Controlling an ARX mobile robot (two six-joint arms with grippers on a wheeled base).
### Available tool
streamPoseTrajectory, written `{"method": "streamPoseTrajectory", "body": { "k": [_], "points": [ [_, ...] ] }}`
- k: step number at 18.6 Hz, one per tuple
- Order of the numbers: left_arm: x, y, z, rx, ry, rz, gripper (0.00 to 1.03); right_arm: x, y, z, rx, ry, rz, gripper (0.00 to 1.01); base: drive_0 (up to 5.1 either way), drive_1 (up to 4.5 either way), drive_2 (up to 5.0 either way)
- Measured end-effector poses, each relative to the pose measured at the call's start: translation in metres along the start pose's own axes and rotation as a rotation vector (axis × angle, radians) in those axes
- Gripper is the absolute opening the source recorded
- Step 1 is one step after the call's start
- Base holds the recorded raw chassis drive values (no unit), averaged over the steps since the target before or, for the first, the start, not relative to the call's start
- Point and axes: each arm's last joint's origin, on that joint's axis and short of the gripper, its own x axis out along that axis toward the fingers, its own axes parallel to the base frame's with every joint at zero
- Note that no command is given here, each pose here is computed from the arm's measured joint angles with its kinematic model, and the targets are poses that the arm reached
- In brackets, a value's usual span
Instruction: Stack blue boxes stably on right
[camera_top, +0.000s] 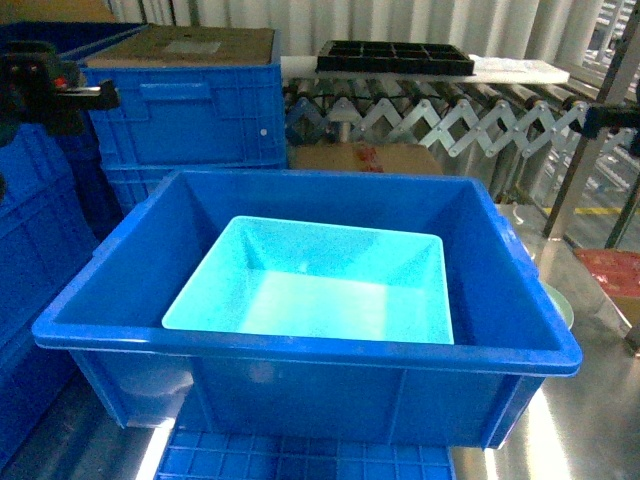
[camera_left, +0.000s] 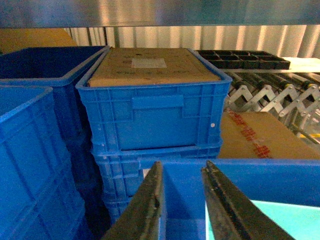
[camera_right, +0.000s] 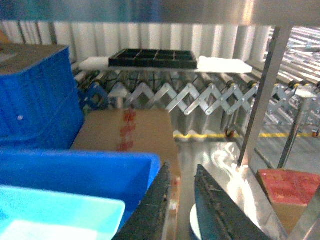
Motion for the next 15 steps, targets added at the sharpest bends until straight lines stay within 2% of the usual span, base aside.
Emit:
{"method": "streamPoseTrajectory", "body": {
  "k": [2, 3, 6, 7, 9, 11, 12, 13, 15],
  "points": [
    [-0.036, 0.003, -0.019, -0.005, 0.077, -0.014, 0.05, -0.032, -0.006, -0.014, -0.014, 0.068, 0.017, 0.02, 0.0, 0.00, 0.0],
    [-0.050, 0.004, -0.023, -0.006, 0.103, -0.018, 0.02, -0.043, -0.009, -0.016, -0.016, 0.081, 0.016, 0.02, 0.0, 0.00, 0.0],
    [-0.075, 0.009, -0.015, -0.009, 0.074, -0.014, 0.02, -0.068, -0.017, -0.008, -0.014, 0.055, 0.006, 0.02, 0.0, 0.00, 0.0],
    [-0.084, 0.016, -0.010, -0.009, 0.054, -0.010, 0.02, -0.078, -0.019, -0.005, -0.013, 0.043, 0.007, 0.02, 0.0, 0.00, 0.0],
    [-0.105, 0.022, -0.011, -0.009, 0.067, -0.006, 0.02, -0.096, -0.022, -0.007, -0.014, 0.058, 0.009, 0.02, 0.0, 0.00, 0.0],
    [-0.120, 0.022, -0.014, -0.009, 0.088, -0.008, 0.02, -0.112, -0.027, -0.009, -0.014, 0.074, 0.015, 0.02, 0.0, 0.00, 0.0],
    [-0.129, 0.022, -0.013, -0.009, 0.088, -0.010, 0.02, -0.120, -0.034, -0.007, -0.013, 0.066, 0.019, 0.02, 0.0, 0.00, 0.0],
    [-0.136, 0.022, -0.011, -0.009, 0.078, -0.010, 0.02, -0.126, -0.037, -0.005, -0.013, 0.061, 0.003, 0.02, 0.0, 0.00, 0.0],
    [-0.147, 0.022, -0.009, -0.009, 0.074, -0.010, 0.02, -0.138, -0.038, -0.006, -0.013, 0.064, 0.003, 0.02, 0.0, 0.00, 0.0]
  ]
}}
